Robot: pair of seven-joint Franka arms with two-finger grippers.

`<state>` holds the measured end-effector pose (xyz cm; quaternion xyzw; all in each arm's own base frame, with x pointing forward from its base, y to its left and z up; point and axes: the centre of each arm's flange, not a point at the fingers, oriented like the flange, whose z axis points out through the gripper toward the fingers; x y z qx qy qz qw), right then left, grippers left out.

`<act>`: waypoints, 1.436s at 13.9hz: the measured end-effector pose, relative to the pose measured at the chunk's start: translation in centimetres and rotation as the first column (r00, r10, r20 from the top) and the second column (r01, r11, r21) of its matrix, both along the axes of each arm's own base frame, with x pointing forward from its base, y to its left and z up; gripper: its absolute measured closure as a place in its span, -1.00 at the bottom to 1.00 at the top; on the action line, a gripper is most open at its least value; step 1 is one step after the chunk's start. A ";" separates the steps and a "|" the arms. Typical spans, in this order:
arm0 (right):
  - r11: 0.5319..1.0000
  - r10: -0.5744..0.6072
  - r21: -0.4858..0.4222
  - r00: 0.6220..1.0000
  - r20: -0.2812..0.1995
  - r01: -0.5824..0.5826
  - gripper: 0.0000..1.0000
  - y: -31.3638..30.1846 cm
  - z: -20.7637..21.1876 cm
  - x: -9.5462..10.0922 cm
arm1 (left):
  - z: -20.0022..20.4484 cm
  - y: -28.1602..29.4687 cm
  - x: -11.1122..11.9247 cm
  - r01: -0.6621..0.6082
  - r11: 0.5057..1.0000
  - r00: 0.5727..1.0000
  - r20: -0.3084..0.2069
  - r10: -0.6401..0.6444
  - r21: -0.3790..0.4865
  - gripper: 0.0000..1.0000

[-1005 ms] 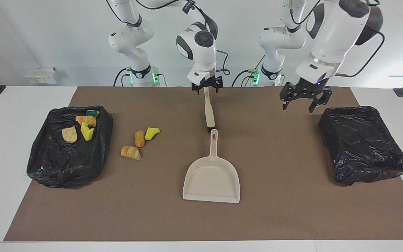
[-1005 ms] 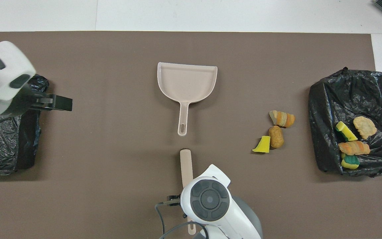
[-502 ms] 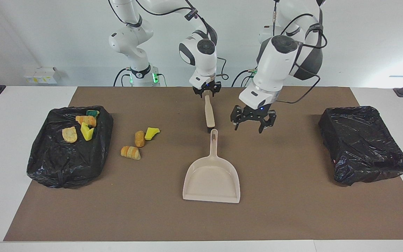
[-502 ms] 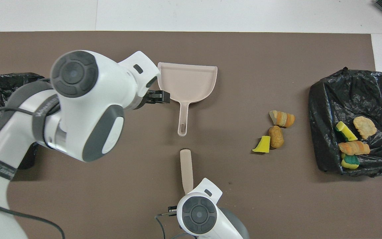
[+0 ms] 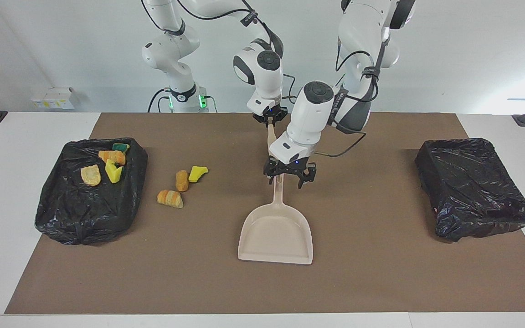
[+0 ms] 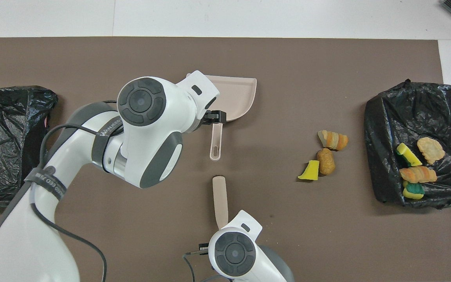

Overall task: Sweep and dump trash in bin
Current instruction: 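Grasp the brush with the right gripper and lift it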

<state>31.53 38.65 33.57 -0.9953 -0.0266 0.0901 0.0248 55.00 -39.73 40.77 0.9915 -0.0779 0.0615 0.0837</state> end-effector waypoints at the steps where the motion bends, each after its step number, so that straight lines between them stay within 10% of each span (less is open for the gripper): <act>1: 1.000 -0.005 -0.011 1.000 -0.014 0.005 0.49 -0.4 0.3 0.2 | -0.8 -0.5 -0.4 0.008 1.000 1.000 -0.011 -0.008 0.007 -1.00; 12: 0.977 -0.153 -0.155 0.987 -0.044 0.144 0.49 -13.3 9.1 7.8 | -6.4 -1.7 -2.7 0.045 0.997 0.995 -0.086 -0.040 0.063 -0.84; 17: 0.960 -0.125 -0.254 0.992 -0.007 0.119 0.49 -21.3 8.3 11.9 | -5.6 -1.1 -2.4 0.041 0.996 0.994 -0.106 -0.032 0.081 0.36; 20: 0.952 -0.118 -0.286 0.993 -0.014 0.109 0.49 -26.7 7.6 13.7 | -5.0 -0.6 -1.9 0.035 0.995 0.992 -0.122 -0.023 0.095 0.58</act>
